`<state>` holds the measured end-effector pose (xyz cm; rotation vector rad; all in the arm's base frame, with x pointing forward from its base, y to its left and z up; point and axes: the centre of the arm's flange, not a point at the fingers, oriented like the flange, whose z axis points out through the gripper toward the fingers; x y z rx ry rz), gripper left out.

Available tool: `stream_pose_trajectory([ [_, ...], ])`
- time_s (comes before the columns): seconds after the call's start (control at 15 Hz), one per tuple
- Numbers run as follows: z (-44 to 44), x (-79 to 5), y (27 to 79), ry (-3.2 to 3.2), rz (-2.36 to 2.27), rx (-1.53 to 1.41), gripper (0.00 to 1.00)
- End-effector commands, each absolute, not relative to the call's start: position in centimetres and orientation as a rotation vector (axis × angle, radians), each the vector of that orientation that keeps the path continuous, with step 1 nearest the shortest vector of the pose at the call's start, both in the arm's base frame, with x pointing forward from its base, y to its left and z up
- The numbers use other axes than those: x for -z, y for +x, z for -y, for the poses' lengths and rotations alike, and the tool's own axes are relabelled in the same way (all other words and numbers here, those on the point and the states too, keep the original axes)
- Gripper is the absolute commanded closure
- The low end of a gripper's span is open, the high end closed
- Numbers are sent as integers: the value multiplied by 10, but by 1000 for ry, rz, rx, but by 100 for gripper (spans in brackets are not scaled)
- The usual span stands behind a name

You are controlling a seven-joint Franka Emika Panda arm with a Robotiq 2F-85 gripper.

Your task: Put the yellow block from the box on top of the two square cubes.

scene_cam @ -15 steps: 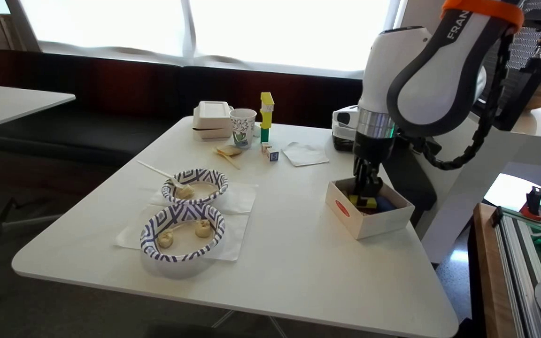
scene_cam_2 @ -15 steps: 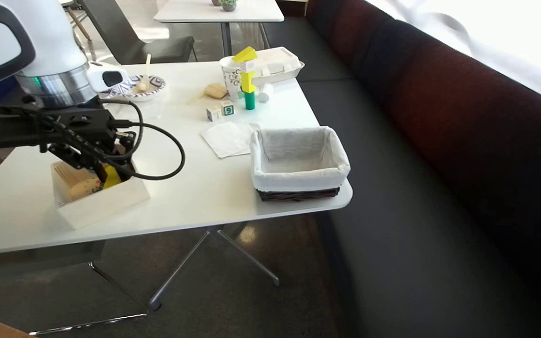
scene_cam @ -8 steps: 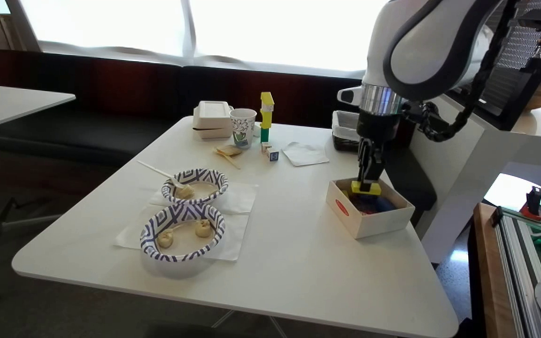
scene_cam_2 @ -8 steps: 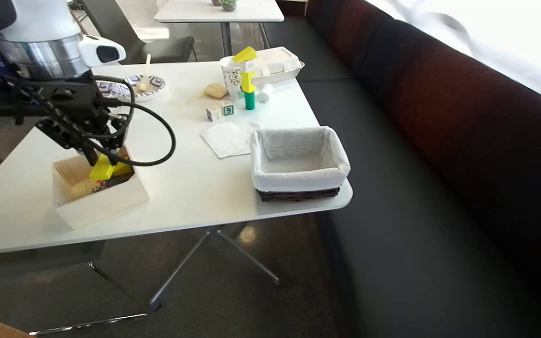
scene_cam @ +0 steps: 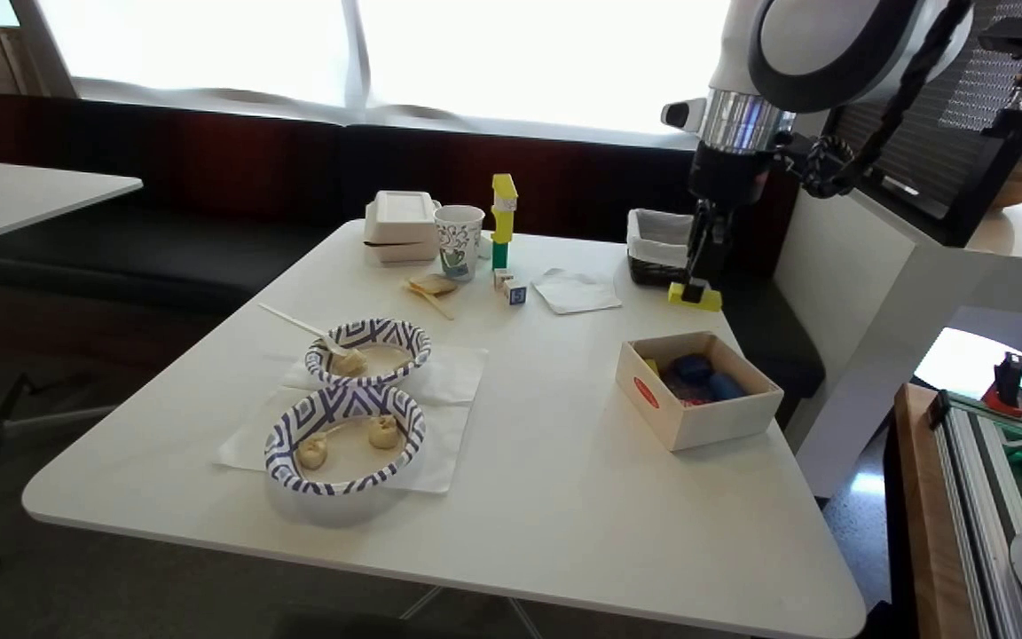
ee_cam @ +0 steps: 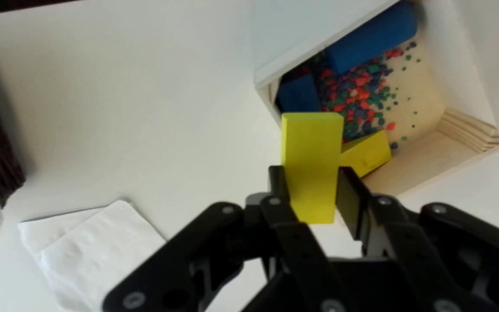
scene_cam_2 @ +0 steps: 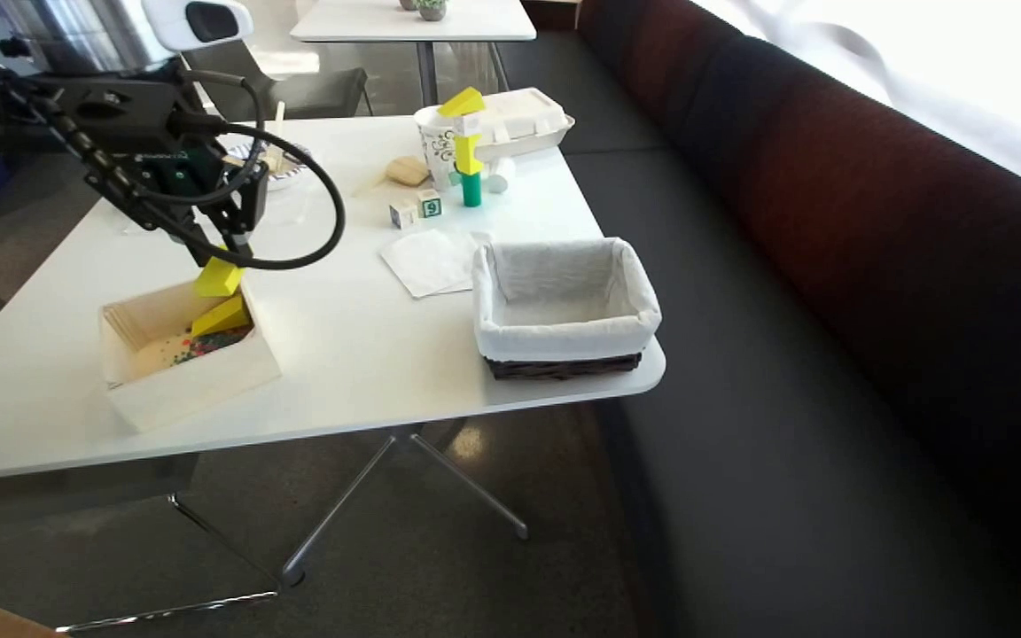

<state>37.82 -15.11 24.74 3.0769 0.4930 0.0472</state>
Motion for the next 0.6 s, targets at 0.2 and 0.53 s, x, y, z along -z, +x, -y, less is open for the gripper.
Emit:
stream_pose_trajectory([
  [0.2, 163, -254, 382, 3071, -453, -69, 67],
  [0.53, 163, -246, 394, 3043, -429, -73, 92],
])
